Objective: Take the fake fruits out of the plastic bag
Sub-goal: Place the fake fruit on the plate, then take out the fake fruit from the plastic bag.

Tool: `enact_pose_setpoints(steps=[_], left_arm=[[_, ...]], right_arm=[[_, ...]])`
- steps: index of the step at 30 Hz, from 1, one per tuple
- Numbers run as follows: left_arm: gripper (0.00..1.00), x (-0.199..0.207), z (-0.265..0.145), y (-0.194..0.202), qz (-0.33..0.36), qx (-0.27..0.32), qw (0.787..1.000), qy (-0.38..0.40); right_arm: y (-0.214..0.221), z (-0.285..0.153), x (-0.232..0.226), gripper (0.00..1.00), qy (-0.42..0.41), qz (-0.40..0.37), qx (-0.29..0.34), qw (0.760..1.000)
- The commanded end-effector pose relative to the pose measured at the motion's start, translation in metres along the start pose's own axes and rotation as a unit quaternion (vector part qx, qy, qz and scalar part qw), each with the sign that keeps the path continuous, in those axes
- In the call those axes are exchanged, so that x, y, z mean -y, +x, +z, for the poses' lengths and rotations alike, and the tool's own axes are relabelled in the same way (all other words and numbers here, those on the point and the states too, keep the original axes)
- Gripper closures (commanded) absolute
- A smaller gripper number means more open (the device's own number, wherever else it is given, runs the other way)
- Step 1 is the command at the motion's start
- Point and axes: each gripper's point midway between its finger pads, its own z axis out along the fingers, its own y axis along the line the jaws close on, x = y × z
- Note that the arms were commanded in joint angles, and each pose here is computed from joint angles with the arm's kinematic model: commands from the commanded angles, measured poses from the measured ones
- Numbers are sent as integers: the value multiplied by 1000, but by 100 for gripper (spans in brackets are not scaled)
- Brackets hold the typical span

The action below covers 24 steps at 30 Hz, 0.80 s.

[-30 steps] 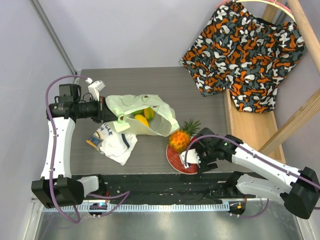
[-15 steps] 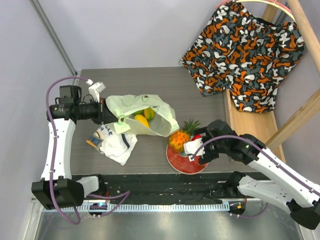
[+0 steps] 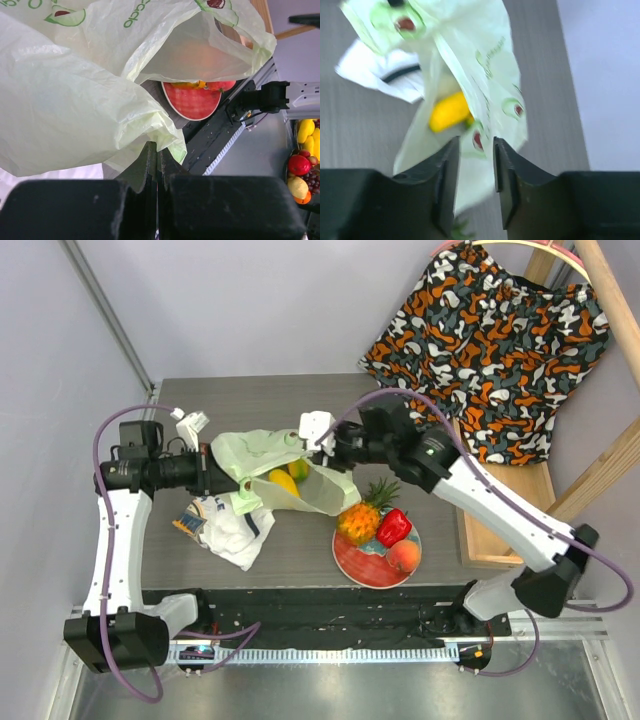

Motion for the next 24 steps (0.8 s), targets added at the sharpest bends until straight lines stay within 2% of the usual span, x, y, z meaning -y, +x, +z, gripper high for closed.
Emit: enact_pose_setpoints(steps=[1, 4, 9, 12, 17, 21, 22, 24], left_arm=[[100, 18, -5, -11, 13, 28, 999, 28], [100, 21, -7, -17, 3, 43, 999, 27], [100, 23, -7, -29, -2, 63, 997, 37], [100, 27, -7, -33, -8, 66, 997, 49], [100, 35, -11, -31, -6, 62, 996, 59], [100, 30, -11, -23, -8, 56, 997, 45], [100, 29, -11, -23, -8, 57, 997, 42], [100, 24, -12, -22, -17, 58, 998, 24]], right_arm=[[-44, 34, -28, 70, -66, 52, 73, 994], [-35, 53, -43, 78, -89, 57, 59, 993], [-17, 77, -62, 80, -102, 55, 35, 993], [7, 96, -63, 81, -82, 49, -3, 995], [55, 122, -44, 85, 11, 51, -61, 997], [82, 140, -71, 81, -29, 54, -83, 995], [84, 143, -83, 76, -50, 55, -83, 994], [80, 145, -114, 73, -107, 59, -67, 990]])
